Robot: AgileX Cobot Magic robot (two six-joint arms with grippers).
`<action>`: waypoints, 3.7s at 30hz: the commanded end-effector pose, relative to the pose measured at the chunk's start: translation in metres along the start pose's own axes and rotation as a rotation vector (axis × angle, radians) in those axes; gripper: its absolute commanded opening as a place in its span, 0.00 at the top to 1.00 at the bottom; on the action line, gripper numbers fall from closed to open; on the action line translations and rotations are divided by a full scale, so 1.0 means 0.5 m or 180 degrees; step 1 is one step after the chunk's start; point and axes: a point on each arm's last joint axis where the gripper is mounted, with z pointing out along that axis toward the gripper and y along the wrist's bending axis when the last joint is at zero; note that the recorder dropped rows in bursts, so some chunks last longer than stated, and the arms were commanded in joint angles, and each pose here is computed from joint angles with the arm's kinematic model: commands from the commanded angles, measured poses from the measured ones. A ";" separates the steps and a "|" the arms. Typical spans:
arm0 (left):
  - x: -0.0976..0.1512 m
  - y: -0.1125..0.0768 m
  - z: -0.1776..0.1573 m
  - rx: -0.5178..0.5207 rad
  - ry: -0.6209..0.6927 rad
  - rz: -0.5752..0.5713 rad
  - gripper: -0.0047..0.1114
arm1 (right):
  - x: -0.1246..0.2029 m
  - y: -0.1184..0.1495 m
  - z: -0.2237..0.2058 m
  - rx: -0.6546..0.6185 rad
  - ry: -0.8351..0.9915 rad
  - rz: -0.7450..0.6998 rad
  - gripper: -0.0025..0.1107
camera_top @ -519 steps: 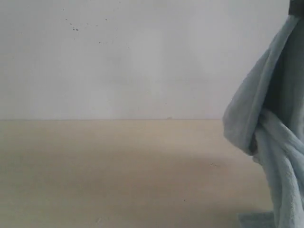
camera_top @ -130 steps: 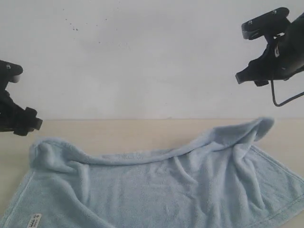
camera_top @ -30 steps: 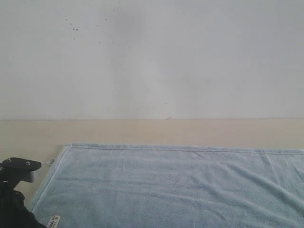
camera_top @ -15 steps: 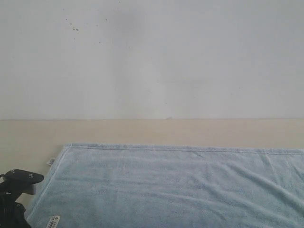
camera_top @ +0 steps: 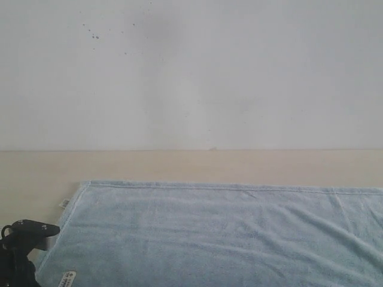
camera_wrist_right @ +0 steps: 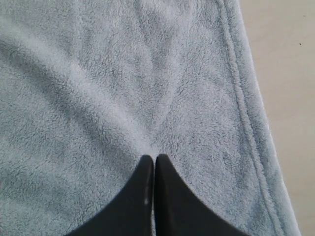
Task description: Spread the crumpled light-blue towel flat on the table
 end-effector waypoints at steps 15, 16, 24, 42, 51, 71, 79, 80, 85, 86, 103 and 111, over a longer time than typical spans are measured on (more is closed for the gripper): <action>0.062 0.010 0.019 -0.0201 0.0654 -0.0187 0.92 | -0.003 0.001 -0.003 -0.0013 -0.0069 -0.0011 0.98; 0.059 0.006 0.015 -0.0127 0.0598 -0.0177 0.92 | -0.003 0.001 -0.003 -0.0013 -0.0069 -0.0011 0.98; 0.015 -0.007 -0.054 -0.0060 -0.0330 -0.0065 0.92 | -0.077 0.004 -0.006 -0.0058 -0.0515 -0.0072 0.98; -0.158 0.088 -0.083 -0.0789 -0.1668 0.0121 0.92 | -0.146 0.005 0.032 -0.0016 0.0098 -0.0223 0.98; -0.254 0.115 -0.007 -0.0782 -0.1797 0.0140 0.92 | -0.141 0.018 0.027 -0.0256 0.0177 -0.0296 0.98; -0.250 0.220 0.023 -0.0992 -0.1695 0.0045 0.92 | -0.146 0.019 -0.004 -0.0295 0.0104 -0.0324 0.98; -0.245 0.246 0.017 -0.1041 -0.1766 -0.0042 0.92 | -0.142 0.020 -0.004 -0.0317 0.0174 -0.0339 0.98; -0.245 0.246 0.017 -0.1042 -0.1775 -0.0041 0.92 | -0.141 0.021 -0.004 -0.0322 0.0190 -0.0348 0.98; -0.267 0.218 -0.008 -0.1029 -0.1988 0.0037 0.92 | -0.140 0.021 -0.004 -0.0323 0.0196 -0.0348 0.98; -0.275 0.210 -0.015 -0.1027 -0.2037 0.0076 0.92 | -0.140 0.021 -0.004 -0.0323 0.0196 -0.0348 0.98; -0.306 0.193 0.042 -0.0968 -0.2362 0.0278 0.92 | -0.145 0.036 -0.040 -0.0620 0.0094 -0.0360 0.98; -0.313 0.199 0.086 -0.0938 -0.2371 0.0297 0.92 | -0.155 0.042 -0.116 -0.0761 -0.0233 -0.0394 0.98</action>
